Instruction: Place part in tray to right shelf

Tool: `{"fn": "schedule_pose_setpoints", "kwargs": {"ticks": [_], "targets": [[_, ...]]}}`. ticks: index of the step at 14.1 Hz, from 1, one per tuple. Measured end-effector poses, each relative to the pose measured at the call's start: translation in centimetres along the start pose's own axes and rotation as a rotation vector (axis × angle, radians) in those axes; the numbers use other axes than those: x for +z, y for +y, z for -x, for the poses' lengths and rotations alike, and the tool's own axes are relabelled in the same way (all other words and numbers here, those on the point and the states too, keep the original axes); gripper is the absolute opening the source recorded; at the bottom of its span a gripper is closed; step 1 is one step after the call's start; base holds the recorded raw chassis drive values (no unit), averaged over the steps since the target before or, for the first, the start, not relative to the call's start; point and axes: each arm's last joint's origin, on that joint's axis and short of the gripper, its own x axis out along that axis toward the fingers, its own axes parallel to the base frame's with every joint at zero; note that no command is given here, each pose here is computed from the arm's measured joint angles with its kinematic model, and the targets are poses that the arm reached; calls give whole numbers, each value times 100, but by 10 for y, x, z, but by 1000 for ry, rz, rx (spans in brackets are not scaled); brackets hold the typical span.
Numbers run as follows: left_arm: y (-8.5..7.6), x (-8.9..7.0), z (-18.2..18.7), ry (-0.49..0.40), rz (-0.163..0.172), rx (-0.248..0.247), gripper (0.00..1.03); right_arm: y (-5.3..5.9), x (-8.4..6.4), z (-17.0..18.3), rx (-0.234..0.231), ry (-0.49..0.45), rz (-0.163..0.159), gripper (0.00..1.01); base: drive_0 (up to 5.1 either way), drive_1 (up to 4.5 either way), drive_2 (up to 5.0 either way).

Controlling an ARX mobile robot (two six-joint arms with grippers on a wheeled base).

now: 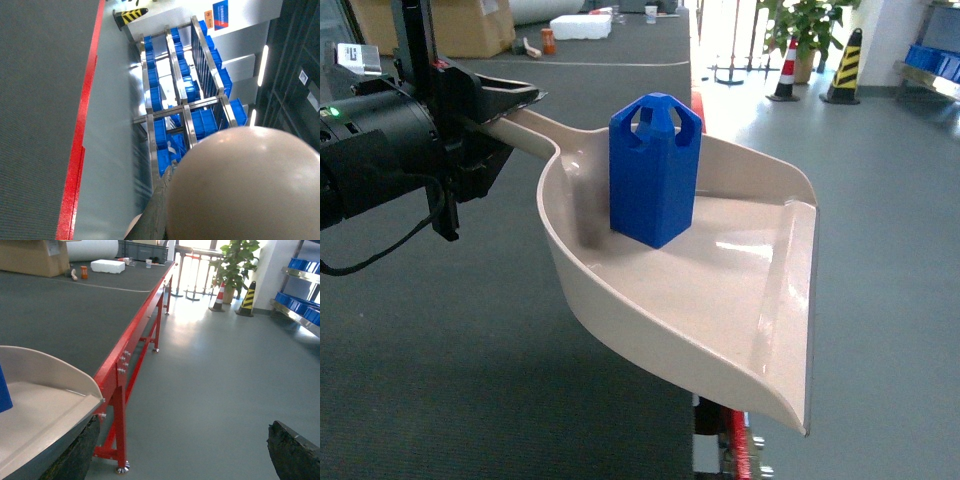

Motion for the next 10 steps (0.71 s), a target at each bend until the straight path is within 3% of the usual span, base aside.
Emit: {"fn": "schedule_pose_setpoints", "kwargs": {"ticks": [10], "targets": [[0,0,0,0,-1,-1,14,0,0,0,0,1,0,98,501,-245,-245]]}}
